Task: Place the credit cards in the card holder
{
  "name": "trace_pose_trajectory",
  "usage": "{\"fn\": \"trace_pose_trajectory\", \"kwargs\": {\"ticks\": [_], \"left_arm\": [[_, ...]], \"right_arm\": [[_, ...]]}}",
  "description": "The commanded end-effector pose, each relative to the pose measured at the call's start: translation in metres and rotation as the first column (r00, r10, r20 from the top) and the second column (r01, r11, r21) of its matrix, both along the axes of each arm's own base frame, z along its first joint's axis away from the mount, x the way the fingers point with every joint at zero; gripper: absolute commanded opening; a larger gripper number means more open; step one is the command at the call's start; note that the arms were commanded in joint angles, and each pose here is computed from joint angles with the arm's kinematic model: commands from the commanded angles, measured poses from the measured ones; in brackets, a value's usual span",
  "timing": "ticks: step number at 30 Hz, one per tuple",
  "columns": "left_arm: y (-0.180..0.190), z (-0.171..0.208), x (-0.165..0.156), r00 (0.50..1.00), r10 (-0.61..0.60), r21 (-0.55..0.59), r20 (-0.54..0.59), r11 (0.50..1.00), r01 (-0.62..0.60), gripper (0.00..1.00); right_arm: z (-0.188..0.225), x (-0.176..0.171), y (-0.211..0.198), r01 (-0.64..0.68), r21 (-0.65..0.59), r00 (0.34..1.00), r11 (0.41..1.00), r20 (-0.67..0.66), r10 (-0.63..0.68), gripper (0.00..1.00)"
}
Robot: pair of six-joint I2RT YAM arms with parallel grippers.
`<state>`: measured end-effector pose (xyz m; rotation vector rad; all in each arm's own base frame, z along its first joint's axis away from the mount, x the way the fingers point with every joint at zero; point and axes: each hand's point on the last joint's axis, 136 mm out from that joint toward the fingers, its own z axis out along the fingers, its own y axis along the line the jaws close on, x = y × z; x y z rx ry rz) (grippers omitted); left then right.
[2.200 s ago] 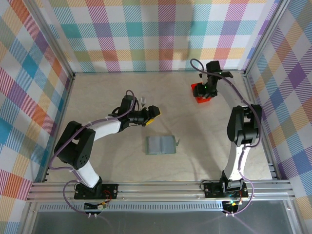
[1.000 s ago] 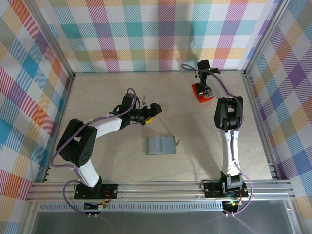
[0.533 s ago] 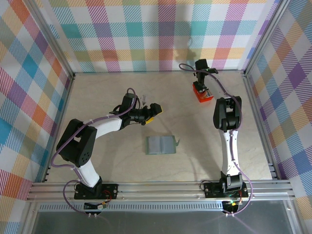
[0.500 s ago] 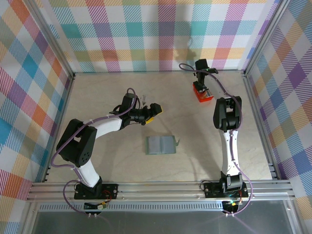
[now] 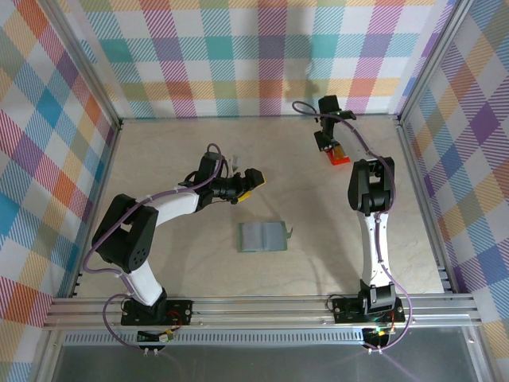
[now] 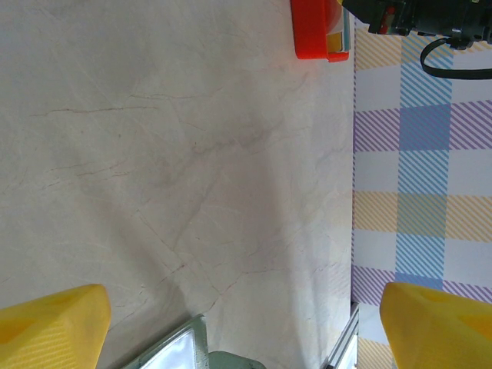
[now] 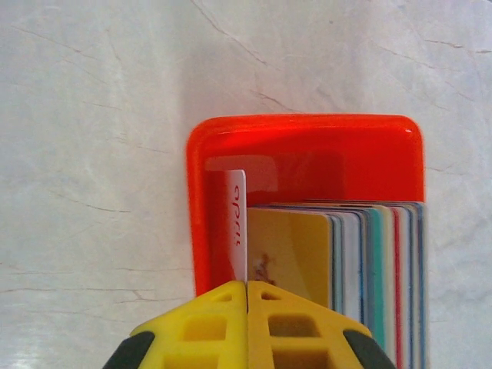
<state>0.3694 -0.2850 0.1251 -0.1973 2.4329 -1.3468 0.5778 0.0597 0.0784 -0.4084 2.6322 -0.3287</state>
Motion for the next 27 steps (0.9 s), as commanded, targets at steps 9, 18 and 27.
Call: {"fn": "trace_pose_trajectory", "kwargs": {"ticks": [9, 18, 27], "left_arm": [[0.006, 0.010, -0.006, 1.000, 0.005, -0.020, 0.017, 1.000, -0.005, 0.89], [0.012, 0.016, -0.015, 0.999, 0.010, -0.015, 0.033, 1.000, -0.009, 0.88], [0.017, 0.024, -0.025, 0.999, 0.015, -0.016, 0.049, 1.000, -0.014, 0.87]], "right_arm": [[0.038, -0.024, 0.042, 0.040, 0.393, 0.999, 0.919, -0.045, -0.024, 0.00], [0.044, -0.055, 0.074, 0.059, 0.602, 0.991, 0.796, -0.131, 0.026, 0.00], [0.079, -0.079, 0.085, 0.039, 0.666, 0.993, 0.745, -0.106, 0.042, 0.00]]}}
